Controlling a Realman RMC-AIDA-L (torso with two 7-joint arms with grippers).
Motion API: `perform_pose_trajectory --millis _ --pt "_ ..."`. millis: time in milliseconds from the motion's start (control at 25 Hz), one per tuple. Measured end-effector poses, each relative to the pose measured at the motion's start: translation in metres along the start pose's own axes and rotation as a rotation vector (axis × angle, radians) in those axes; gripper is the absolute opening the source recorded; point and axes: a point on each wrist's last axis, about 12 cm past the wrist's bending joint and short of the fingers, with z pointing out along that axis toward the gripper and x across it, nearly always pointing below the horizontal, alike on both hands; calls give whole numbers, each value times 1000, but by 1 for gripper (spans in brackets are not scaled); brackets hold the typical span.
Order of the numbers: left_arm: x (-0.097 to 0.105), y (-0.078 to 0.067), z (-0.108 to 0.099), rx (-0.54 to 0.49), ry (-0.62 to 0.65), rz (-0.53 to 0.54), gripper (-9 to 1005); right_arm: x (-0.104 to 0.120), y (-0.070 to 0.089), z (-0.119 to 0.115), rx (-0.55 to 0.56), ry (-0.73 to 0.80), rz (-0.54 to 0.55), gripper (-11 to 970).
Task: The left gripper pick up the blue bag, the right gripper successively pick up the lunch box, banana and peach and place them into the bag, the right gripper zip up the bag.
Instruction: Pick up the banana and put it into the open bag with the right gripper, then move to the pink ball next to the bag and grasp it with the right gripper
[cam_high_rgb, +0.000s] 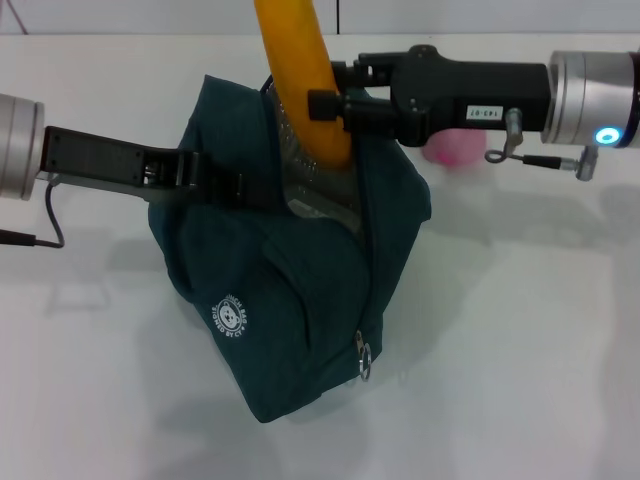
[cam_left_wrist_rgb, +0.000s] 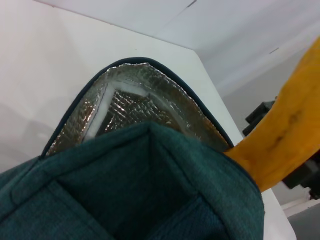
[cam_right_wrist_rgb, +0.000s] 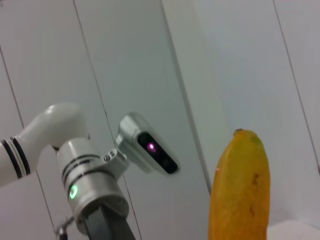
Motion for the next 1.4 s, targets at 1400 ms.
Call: perform_pose_trajectory --millis 1400 --pt "5 6 -10 -4 -39 -26 41 -2 -5 -29 110 -77 -67 694"
